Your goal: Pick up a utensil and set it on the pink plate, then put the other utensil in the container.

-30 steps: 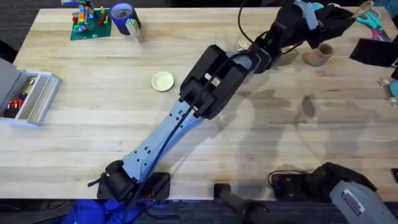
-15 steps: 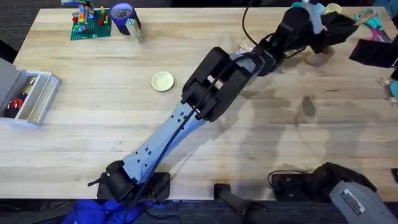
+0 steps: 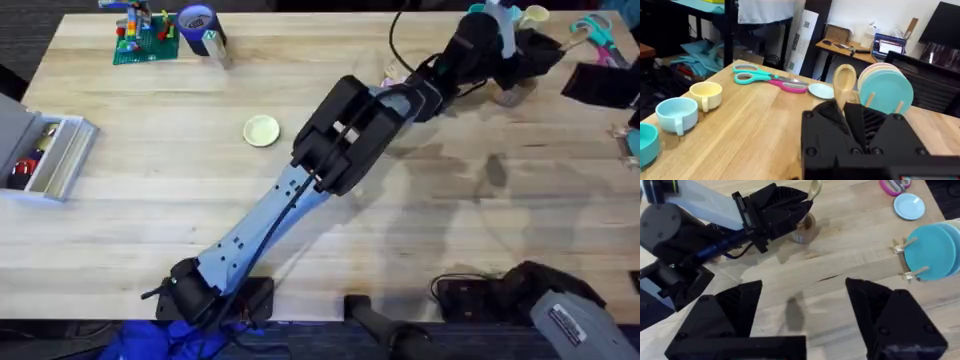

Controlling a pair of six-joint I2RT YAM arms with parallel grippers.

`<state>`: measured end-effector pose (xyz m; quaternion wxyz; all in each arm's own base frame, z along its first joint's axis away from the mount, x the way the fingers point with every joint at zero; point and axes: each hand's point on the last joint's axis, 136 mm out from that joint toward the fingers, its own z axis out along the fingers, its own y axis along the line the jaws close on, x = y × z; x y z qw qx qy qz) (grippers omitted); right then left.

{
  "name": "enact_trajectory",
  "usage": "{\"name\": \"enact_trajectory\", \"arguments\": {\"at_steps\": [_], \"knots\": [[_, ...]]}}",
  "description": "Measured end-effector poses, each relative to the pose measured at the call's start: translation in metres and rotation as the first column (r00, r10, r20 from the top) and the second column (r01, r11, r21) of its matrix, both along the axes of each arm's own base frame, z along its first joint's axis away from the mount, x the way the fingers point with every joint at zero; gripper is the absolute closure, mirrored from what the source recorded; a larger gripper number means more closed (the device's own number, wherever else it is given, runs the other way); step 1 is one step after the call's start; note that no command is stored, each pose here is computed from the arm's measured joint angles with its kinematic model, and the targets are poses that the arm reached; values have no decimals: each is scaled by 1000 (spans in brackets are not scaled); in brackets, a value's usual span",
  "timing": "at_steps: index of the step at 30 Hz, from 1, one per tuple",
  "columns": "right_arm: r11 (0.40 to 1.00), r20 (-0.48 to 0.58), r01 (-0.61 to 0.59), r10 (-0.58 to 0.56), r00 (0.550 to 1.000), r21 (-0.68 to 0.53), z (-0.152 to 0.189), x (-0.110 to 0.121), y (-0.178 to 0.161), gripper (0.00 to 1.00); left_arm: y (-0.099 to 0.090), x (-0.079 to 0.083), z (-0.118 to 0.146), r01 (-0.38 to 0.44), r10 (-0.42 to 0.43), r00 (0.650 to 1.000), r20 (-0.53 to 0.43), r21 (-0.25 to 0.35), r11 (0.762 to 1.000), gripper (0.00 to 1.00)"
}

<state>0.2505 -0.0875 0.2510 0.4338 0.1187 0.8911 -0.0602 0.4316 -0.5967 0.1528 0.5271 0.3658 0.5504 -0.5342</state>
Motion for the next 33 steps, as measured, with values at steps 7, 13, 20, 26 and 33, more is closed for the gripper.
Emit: {"name": "enact_trajectory", "arguments": {"at_steps": [7, 13, 20, 26, 33], "knots": [[1000, 0, 0, 0, 1000, 0, 0, 0, 0, 4, 0, 1, -6, -1, 1, 1000, -18, 20, 1000, 959], [1000, 0, 0, 0, 1000, 0, 0, 0, 0, 4, 2, 4, -10, -4, 6, 999, -33, 35, 999, 959], [1000, 0, 0, 0, 1000, 0, 0, 0, 0, 4, 5, 10, -18, -12, 16, 998, -57, 61, 998, 959], [1000, 0, 0, 0, 1000, 0, 0, 0, 0, 3, 6, 12, -21, -14, 19, 998, -66, 71, 997, 959], [1000, 1, 0, 0, 1000, 0, 0, 0, 0, 3, 6, 10, -23, -3, 8, 997, -71, 77, 997, 959]]}}
